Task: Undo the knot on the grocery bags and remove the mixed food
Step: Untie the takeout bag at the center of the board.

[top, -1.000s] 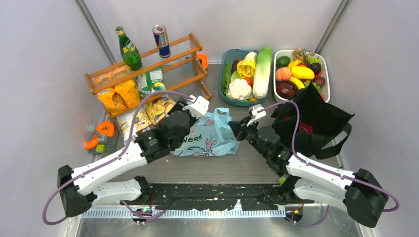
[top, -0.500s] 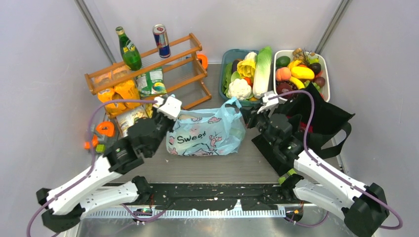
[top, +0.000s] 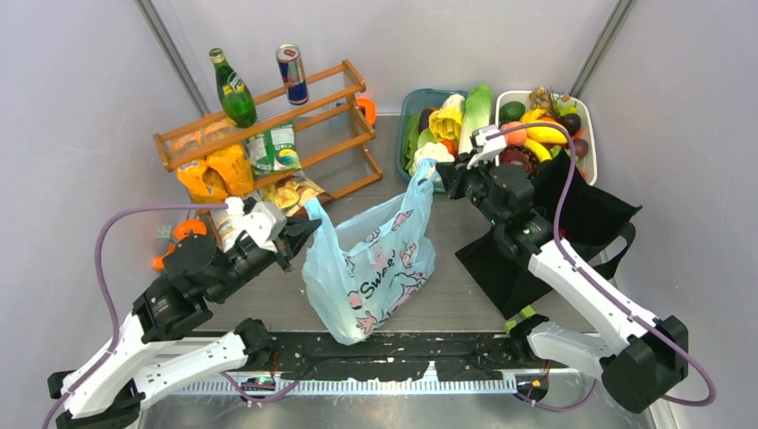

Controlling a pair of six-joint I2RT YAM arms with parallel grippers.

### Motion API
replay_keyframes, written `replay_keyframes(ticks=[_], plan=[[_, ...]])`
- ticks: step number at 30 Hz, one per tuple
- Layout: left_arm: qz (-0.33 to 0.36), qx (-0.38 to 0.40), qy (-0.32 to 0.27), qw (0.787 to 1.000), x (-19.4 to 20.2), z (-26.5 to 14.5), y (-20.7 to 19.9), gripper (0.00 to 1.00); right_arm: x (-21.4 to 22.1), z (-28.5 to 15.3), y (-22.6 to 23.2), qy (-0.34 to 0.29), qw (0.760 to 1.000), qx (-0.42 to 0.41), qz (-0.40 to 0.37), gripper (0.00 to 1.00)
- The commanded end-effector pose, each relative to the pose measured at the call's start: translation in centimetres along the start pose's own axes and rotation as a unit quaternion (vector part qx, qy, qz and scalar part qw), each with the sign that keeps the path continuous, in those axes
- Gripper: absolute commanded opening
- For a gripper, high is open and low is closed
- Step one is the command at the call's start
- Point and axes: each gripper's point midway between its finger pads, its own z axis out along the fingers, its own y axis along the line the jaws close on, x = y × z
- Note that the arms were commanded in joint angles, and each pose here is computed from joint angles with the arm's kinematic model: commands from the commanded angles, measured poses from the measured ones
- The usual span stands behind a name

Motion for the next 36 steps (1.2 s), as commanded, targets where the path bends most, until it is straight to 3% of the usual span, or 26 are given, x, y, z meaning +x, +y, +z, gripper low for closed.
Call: replay_keyframes(ticks=[1,2,4,11,16,20,27,36], plan=[[-0.027,0.043,0.024,0.998,1.4,1.3,-2.0,0.0,-0.6,0.3,1.8,0.022,0.999,-0.044,0.021,0.24],[-0.026,0.049,0.034,0.998,1.9,1.6,-2.3,0.0,-0.3,0.2,2.1,0.027,0.998,-0.051,0.026,0.41],[-0.025,0.064,0.047,0.996,2.5,2.0,-3.0,0.0,0.3,-0.4,2.2,0.038,0.997,-0.05,0.047,0.57],[-0.027,0.112,0.059,0.992,3.1,2.8,-4.8,0.0,2.1,-4.2,2.7,0.066,0.985,-0.043,0.15,0.99],[-0.028,0.131,0.063,0.989,3.2,2.5,-5.5,0.0,3.1,-6.5,5.7,0.075,0.974,-0.068,0.201,0.96],[-0.028,0.128,0.068,0.989,3.4,1.8,-5.2,0.0,2.9,-7.8,6.7,0.05,0.977,-0.032,0.207,0.95],[-0.042,0.098,0.091,0.99,4.5,1.1,-4.3,0.0,2.8,-9.6,8.3,0.01,0.967,-0.038,0.251,0.96],[-0.054,0.099,0.125,0.986,5.7,0.5,-4.5,0.03,6.0,-9.3,12.4,0.032,0.958,-0.057,0.281,0.95]])
